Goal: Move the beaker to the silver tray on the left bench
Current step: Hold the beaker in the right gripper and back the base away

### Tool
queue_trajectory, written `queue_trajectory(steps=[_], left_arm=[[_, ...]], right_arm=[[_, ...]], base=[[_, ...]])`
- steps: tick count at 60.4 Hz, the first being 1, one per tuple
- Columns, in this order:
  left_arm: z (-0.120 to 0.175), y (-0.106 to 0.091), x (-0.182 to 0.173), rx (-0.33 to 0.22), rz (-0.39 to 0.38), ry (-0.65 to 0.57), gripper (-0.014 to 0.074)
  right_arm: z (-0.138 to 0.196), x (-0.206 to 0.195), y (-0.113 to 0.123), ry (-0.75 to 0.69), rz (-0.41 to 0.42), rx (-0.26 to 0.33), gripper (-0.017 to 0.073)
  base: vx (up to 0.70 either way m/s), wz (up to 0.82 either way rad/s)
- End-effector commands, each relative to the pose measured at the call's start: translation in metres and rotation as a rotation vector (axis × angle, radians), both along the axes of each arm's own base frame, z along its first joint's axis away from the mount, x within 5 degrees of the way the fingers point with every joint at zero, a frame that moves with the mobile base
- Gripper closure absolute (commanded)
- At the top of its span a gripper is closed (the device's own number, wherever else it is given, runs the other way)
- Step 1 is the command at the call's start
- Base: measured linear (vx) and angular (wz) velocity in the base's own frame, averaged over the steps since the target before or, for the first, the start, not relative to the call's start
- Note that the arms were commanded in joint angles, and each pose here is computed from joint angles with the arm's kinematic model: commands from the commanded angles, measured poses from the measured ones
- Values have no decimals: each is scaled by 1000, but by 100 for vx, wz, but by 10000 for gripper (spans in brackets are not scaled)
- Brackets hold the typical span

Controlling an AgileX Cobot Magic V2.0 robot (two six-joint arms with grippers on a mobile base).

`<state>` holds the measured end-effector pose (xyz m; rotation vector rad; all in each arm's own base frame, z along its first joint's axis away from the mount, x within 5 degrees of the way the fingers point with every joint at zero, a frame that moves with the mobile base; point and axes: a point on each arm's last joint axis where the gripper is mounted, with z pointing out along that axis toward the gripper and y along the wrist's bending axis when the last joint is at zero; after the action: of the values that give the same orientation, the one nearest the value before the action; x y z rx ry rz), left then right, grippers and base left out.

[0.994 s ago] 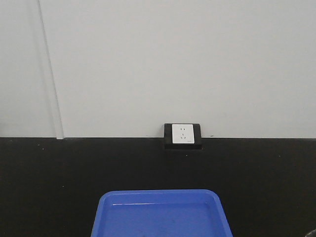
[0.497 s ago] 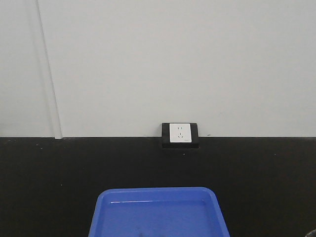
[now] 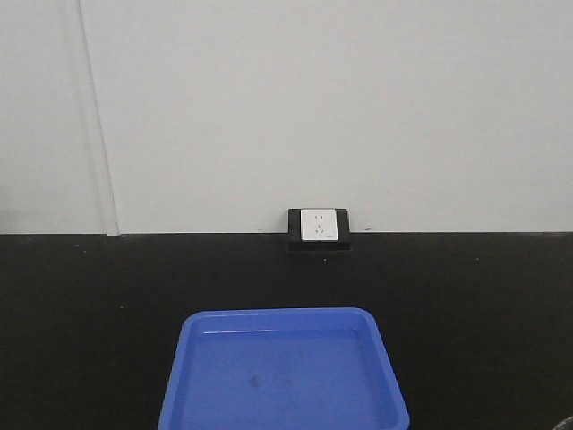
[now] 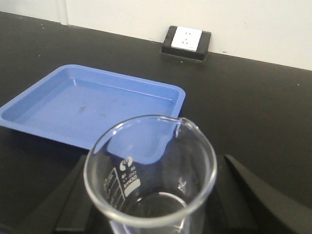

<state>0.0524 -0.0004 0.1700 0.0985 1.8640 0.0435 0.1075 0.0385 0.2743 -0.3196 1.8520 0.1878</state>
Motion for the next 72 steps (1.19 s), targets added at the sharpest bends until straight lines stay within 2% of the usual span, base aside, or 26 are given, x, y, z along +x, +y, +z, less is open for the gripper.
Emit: queue_trajectory(steps=[1, 34, 72], left_arm=[[0, -1, 2, -7, -11, -62, 592], [0, -1, 2, -7, -11, -62, 592], [0, -1, 2, -7, -11, -62, 592]], right_arm=[[14, 1, 3, -83, 36, 12, 571], [14, 1, 3, -83, 36, 12, 571], [14, 1, 3, -82, 35, 11, 571]], base=[[-19, -8], [-22, -12], [-26, 1]])
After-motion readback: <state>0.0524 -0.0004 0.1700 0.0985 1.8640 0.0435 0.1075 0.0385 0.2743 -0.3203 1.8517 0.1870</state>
